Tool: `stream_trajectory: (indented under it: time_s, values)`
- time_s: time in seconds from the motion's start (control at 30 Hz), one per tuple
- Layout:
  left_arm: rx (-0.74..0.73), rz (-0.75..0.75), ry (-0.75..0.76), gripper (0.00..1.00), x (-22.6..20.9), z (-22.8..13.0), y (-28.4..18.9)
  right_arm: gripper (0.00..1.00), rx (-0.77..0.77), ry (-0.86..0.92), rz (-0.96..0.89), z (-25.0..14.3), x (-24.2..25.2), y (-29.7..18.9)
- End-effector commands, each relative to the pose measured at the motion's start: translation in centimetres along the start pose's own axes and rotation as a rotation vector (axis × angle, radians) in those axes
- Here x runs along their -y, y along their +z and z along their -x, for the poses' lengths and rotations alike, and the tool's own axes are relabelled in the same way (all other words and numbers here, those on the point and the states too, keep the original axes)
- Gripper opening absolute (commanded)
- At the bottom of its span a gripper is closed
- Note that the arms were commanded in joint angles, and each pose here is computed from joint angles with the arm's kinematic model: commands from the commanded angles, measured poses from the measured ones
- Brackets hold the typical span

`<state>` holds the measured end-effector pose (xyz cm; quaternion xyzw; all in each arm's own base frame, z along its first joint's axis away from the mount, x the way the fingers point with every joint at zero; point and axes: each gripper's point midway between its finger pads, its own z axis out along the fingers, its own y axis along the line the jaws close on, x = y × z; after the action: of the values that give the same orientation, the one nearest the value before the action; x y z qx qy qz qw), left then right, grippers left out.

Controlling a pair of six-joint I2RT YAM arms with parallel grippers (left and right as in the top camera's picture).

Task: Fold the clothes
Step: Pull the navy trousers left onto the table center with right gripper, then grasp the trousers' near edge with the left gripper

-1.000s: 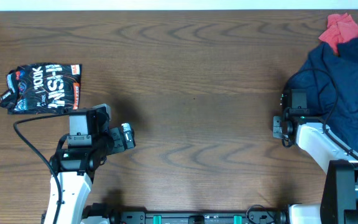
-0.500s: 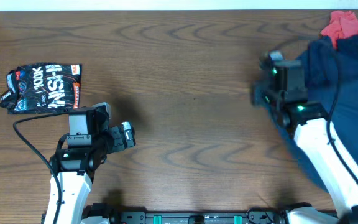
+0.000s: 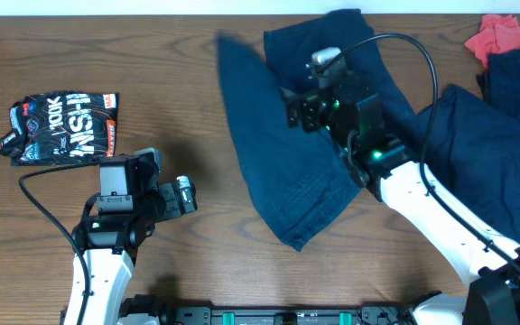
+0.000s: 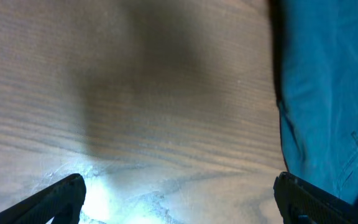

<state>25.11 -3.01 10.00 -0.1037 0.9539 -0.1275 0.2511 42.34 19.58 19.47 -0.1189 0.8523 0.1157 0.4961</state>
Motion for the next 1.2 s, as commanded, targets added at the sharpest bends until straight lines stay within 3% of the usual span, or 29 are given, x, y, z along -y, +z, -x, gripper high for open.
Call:
stream_trajectory:
  time_s: [0.0, 0.1, 0.17, 0.3, 0.5, 0.7, 0.93, 1.0, 1.07, 1.1, 1.17]
  values:
    - [0.025, -0.011, -0.037, 0.98, 0.4, 0.9, -0.4, 0.99, -0.033, 0.04, -0.345, -0.7, 7.1, -2.3]
    - [0.018, -0.044, -0.079, 0.98, 1.0, 0.8, -0.3, 0.99, -0.143, 0.078, -0.618, -3.4, 12.6, -6.3]
    - [0.004, -0.102, -0.079, 0.98, 2.0, 0.7, -0.2, 0.99, -0.198, 0.095, -0.675, -4.6, 14.0, -7.8]
    - [-0.057, -0.211, -0.127, 0.98, 4.0, -0.1, 0.6, 0.99, -0.329, 0.123, -0.672, -7.2, 15.5, -9.7]
    - [-0.206, -0.233, -0.204, 0.99, 6.2, -2.4, 3.3, 0.99, -0.508, 0.137, -0.75, -10.8, 17.9, -12.6]
    - [-0.322, -0.265, -0.168, 0.97, 10.3, -5.2, 6.3, 0.99, -0.568, 0.37, -0.901, -13.6, 21.0, -15.9]
    - [-0.409, -0.301, -0.204, 0.92, 14.9, -8.5, 9.1, 0.99, -0.621, 0.459, -0.887, -15.1, 21.9, -16.9]
    - [-0.427, -0.31, -0.19, 0.84, 15.9, -9.5, 9.8, 0.99, -0.627, 0.449, -0.883, -15.1, 21.9, -16.9]
    - [-0.446, -0.308, -0.181, 0.71, 16.4, -10.4, 10.4, 0.99, -0.627, 0.45, -0.881, -15.1, 21.9, -16.9]
    - [-0.453, -0.307, -0.174, 0.61, 16.6, -10.7, 10.5, 0.99, -0.626, 0.45, -0.881, -15.1, 21.9, -16.9]
    - [-0.465, -0.301, -0.166, 0.29, 16.6, -11.2, 10.6, 0.99, -0.624, 0.45, -0.881, -15.0, 21.9, -16.8]
